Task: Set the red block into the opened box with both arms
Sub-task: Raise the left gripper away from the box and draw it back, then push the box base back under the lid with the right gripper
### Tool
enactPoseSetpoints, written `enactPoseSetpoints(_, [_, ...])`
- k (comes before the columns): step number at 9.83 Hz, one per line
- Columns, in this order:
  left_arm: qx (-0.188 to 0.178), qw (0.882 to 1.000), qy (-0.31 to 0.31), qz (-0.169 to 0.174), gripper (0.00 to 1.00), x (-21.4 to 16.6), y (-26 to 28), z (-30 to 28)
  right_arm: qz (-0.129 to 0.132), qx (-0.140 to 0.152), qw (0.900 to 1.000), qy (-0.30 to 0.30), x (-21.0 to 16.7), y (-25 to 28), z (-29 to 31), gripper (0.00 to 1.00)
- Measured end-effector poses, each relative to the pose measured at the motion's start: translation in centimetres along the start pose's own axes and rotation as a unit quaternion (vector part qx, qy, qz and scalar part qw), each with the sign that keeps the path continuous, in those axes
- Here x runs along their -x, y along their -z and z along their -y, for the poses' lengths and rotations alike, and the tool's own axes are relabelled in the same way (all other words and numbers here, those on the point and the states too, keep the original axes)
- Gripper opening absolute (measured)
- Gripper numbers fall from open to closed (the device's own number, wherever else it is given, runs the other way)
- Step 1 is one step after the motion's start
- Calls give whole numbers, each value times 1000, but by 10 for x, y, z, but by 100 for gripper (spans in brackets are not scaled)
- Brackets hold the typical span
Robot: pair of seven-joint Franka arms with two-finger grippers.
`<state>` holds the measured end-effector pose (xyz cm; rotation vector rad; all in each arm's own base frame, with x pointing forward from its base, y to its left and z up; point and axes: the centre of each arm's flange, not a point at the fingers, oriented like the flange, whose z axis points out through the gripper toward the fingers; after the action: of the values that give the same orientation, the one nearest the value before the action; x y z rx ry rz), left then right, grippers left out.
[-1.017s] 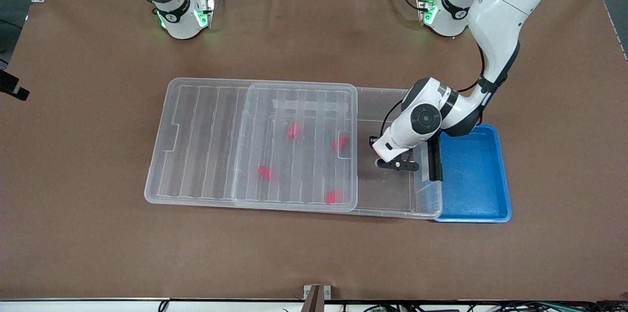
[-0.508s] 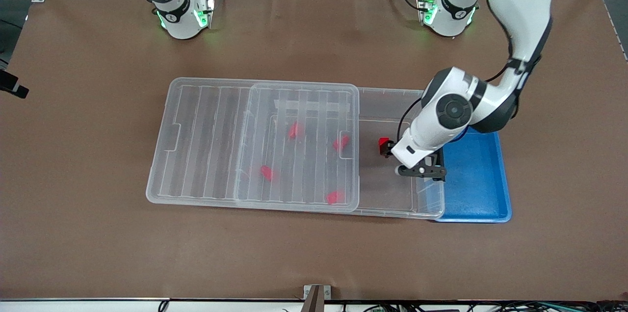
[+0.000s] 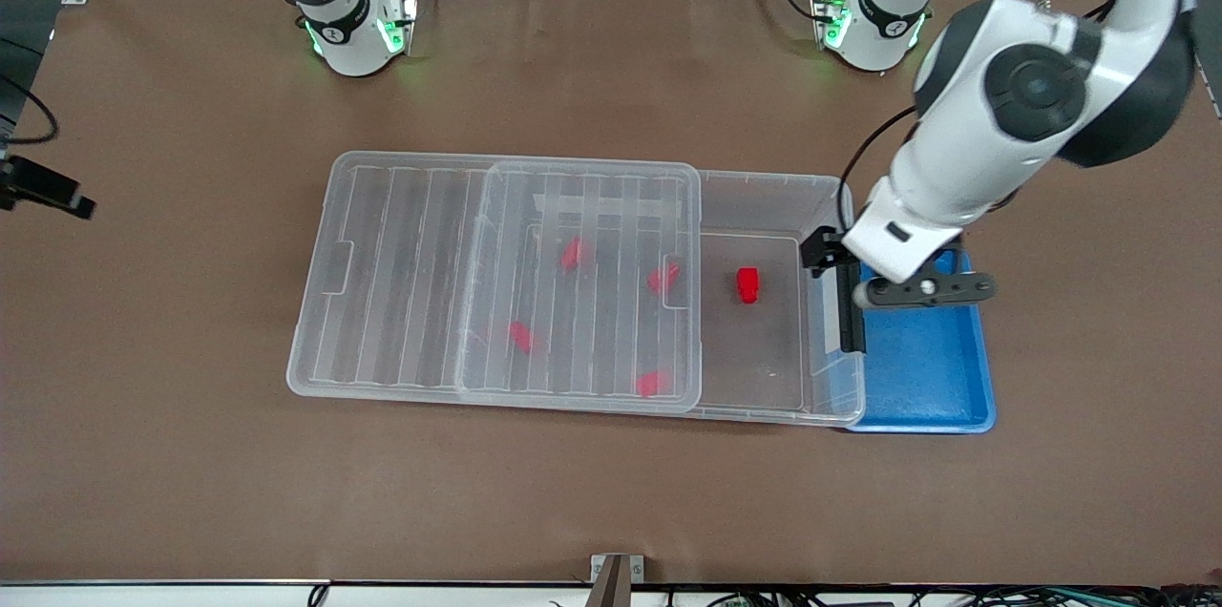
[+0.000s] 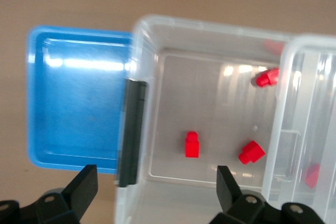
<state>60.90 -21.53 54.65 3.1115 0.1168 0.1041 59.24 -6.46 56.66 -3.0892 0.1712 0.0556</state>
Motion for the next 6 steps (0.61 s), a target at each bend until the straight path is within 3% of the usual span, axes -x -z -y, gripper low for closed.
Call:
enactPoseSetpoints(1, [-1,1000,15,-19,100,-6,29,28,7,2,1000,14,-12,-48,17,99])
enactPoseSetpoints(3, [-14,999,23,-36,100,4,75,61,17,4,999,47,-17,-145,39,86])
enactPoseSetpoints(6, [-43,998,-9,-41,100,40,135,86,12,3,997,75,9,-229,65,39])
